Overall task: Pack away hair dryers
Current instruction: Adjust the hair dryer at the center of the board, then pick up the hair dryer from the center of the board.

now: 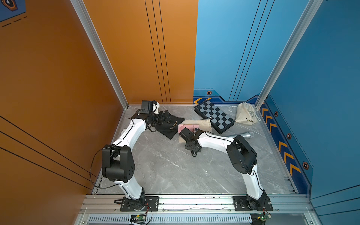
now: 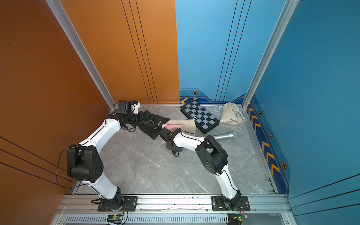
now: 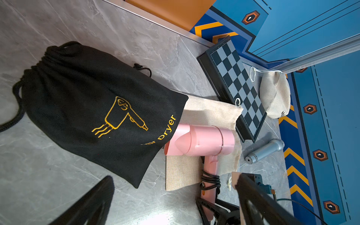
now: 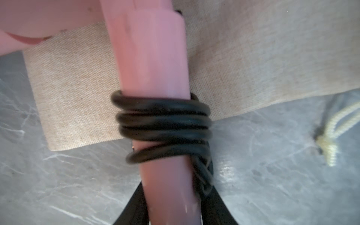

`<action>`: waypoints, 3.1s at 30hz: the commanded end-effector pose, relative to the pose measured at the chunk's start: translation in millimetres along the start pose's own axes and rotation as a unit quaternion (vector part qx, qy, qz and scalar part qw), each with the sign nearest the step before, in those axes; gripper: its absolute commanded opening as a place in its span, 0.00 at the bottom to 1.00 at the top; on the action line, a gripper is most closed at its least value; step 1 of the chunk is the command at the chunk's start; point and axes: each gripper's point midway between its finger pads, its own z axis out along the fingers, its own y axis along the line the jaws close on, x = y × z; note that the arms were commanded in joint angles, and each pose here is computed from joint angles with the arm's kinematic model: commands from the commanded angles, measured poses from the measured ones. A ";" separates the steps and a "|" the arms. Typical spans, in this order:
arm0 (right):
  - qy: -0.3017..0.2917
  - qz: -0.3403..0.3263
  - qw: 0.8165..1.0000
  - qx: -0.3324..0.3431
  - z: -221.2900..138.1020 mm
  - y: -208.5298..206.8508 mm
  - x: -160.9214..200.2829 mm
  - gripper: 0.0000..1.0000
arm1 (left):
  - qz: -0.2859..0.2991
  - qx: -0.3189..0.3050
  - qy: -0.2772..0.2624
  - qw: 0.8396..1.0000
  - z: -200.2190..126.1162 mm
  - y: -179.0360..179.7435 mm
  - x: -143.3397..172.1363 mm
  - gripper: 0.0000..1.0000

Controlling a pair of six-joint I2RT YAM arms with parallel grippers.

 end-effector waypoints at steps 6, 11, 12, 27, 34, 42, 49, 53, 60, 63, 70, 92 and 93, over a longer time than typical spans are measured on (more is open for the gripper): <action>-0.104 -0.096 0.990 0.009 -68.7 -30.8 -32.3 0.06 | 0.061 0.063 -0.022 0.996 -22.7 -44.2 -16.1 1.00; -0.150 -0.160 0.976 0.009 -87.0 -34.5 -45.1 0.00 | 0.083 0.109 -0.015 0.990 -24.8 -63.8 -20.8 0.99; -0.152 -0.167 0.974 0.011 -86.8 -36.9 -46.3 0.00 | 0.084 0.117 -0.012 0.990 -24.2 -66.6 -21.6 0.99; -0.066 -0.224 0.971 -0.056 -46.8 -53.8 -16.6 0.01 | 0.068 0.130 0.033 0.989 6.7 -59.3 -4.6 0.99; -0.019 -0.245 0.967 -0.064 -18.5 -54.2 6.0 0.05 | 0.071 0.133 0.038 0.988 9.9 -63.8 -1.4 0.99; 0.031 -0.249 0.965 -0.081 3.7 -49.1 18.1 0.15 | 0.070 0.132 0.038 0.988 10.4 -63.9 -1.4 0.99; 0.020 -0.244 0.966 -0.083 -4.5 -45.3 4.4 0.45 | 0.072 0.133 0.033 0.988 7.4 -68.3 -3.6 0.99; 0.017 -0.242 0.967 -0.076 -11.0 -44.5 -7.8 0.61 | 0.073 0.134 0.030 0.988 5.4 -70.0 -5.7 0.99; 0.017 -0.253 0.965 -0.060 -7.5 -40.1 -19.4 0.72 | 0.073 0.139 0.026 0.987 5.0 -74.0 -11.0 0.99; 0.030 -0.256 0.964 -0.060 -3.0 -37.3 -17.2 0.72 | 0.070 0.142 0.027 0.987 5.4 -76.1 -11.8 0.99; 0.031 -0.252 0.966 -0.049 10.1 -40.4 -34.4 0.72 | 0.073 0.142 0.028 0.987 7.2 -78.3 -10.7 0.99; -0.063 -0.296 0.951 -0.069 -51.4 -32.9 -61.9 0.02 | 0.072 0.143 0.016 0.987 -2.9 -82.8 -19.9 0.99; -0.073 -0.297 0.949 -0.073 -58.2 -33.9 -63.8 0.02 | 0.074 0.145 0.016 0.987 -4.2 -83.3 -20.1 0.99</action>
